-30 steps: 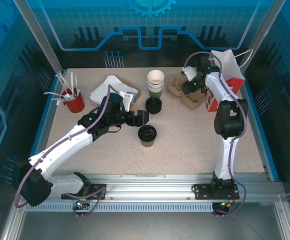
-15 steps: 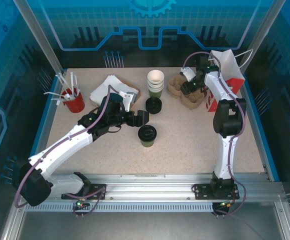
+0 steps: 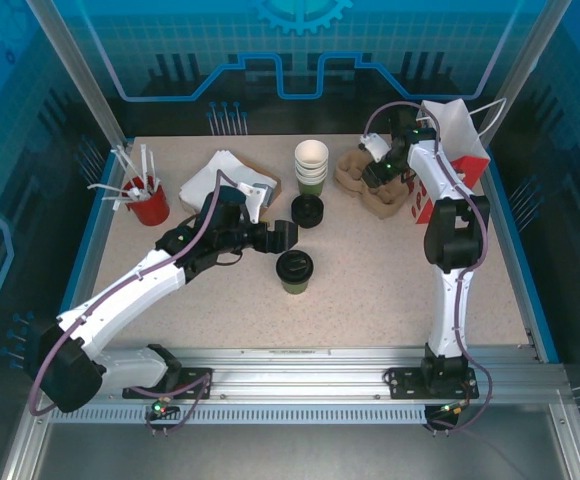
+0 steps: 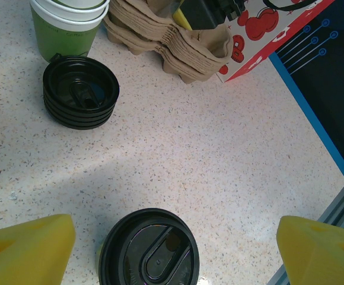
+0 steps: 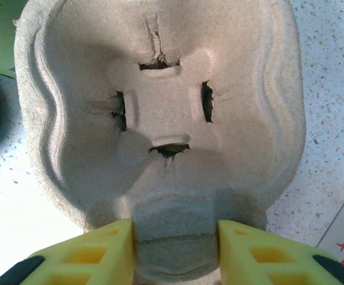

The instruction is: Pack the takeout coffee

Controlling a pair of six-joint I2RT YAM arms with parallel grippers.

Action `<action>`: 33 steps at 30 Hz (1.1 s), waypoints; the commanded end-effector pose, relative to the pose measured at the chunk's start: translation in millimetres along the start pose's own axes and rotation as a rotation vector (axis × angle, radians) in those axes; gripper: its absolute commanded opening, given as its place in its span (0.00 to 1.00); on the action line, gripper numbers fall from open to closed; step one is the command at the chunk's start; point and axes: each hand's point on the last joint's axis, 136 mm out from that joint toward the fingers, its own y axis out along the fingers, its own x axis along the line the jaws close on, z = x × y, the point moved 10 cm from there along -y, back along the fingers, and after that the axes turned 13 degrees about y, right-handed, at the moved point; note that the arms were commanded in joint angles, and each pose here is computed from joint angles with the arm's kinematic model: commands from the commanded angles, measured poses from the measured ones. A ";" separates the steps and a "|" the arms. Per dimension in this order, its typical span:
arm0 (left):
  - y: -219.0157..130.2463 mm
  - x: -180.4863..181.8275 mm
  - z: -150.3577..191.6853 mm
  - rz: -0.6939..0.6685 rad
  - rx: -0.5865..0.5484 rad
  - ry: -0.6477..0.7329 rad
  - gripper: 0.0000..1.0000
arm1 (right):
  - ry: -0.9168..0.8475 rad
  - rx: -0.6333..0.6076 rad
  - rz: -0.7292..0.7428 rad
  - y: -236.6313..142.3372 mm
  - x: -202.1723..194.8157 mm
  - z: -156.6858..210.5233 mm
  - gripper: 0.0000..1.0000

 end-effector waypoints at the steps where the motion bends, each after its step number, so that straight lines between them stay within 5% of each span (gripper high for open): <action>1: -4.4 -3.0 -3.6 0.002 -0.014 0.025 0.90 | 0.007 -0.001 -0.016 -9.9 -5.4 -0.6 0.36; 24: -5.7 0.2 1.7 -0.030 -0.011 0.031 0.90 | 0.074 -0.194 -0.031 -105.3 25.2 -14.8 0.31; 33: -10.1 8.3 12.2 -0.074 -0.017 0.001 0.91 | 0.266 -0.180 0.038 -136.5 89.8 51.4 0.33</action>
